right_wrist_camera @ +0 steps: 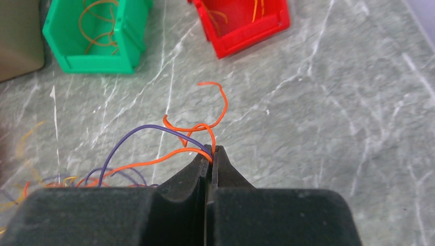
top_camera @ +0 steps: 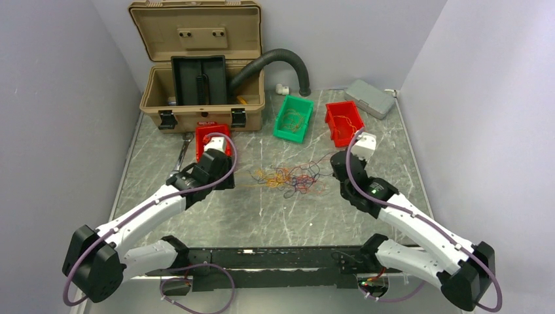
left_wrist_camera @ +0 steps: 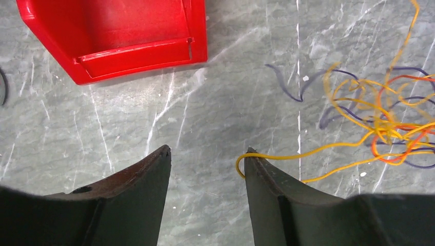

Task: Untangle the cables
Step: Untie the cable.

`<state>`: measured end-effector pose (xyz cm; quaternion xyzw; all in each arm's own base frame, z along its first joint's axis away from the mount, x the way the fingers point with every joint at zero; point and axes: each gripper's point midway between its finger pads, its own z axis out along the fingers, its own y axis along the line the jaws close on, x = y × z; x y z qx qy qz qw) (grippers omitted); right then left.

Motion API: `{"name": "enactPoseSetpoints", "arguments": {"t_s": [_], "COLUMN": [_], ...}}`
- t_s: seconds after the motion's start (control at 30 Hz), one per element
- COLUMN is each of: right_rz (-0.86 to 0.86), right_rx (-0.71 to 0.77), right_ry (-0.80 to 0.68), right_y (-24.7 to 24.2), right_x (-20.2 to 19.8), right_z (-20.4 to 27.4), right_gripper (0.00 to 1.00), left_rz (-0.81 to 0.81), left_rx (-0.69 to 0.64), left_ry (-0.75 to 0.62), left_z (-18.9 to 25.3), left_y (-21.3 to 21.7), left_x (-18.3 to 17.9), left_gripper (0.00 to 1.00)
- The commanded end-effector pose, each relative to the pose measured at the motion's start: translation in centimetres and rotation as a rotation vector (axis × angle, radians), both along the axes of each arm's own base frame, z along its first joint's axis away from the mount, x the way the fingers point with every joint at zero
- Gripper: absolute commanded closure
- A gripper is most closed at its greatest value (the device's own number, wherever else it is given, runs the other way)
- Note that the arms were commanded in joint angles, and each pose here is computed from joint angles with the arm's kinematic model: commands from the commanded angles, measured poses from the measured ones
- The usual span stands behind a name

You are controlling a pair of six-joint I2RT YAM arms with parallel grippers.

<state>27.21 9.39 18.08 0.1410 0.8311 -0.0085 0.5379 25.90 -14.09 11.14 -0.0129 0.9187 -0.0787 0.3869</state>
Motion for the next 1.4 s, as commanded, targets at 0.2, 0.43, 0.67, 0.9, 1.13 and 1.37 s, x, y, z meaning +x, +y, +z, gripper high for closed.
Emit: {"name": "enactPoseSetpoints", "arguments": {"t_s": [0.2, 0.43, 0.67, 0.9, 1.13, 1.37], "right_rz": [0.033, -0.204, -0.676, -0.589, 0.136, 0.67], "right_rx": [-0.062, -0.177, -0.153, -0.064, 0.074, 0.245], "right_ry": [-0.042, 0.014, 0.081, 0.081, 0.05, 0.086], "right_y": [-1.3, -5.8, -14.7, -14.3, -4.1, 5.7], "right_x": [-0.1, -0.6, -3.1, -2.0, 0.7, -0.9], "right_z": [5.6, 4.6, 2.7, 1.8, 1.4, -0.2], "right_gripper": [1.0, 1.0, 1.0, 1.0, 0.54, 0.23], "left_rz": [-0.116, -0.043, 0.425, 0.403, -0.213, -0.411], "left_rx": [-0.04, -0.16, -0.095, -0.19, -0.38, -0.315], "left_ry": [-0.032, -0.051, -0.001, -0.072, -0.129, -0.151], "left_z": [0.9, 1.0, -0.2, 1.0, 4.5, 6.6], "left_y": [-2.4, -0.9, 8.8, 8.9, -1.7, -6.8], "left_x": [0.3, 0.1, -1.0, -0.9, 0.7, 0.3], "left_gripper": [0.53, 1.0, 1.0, 1.0, 1.0, 1.0]}}
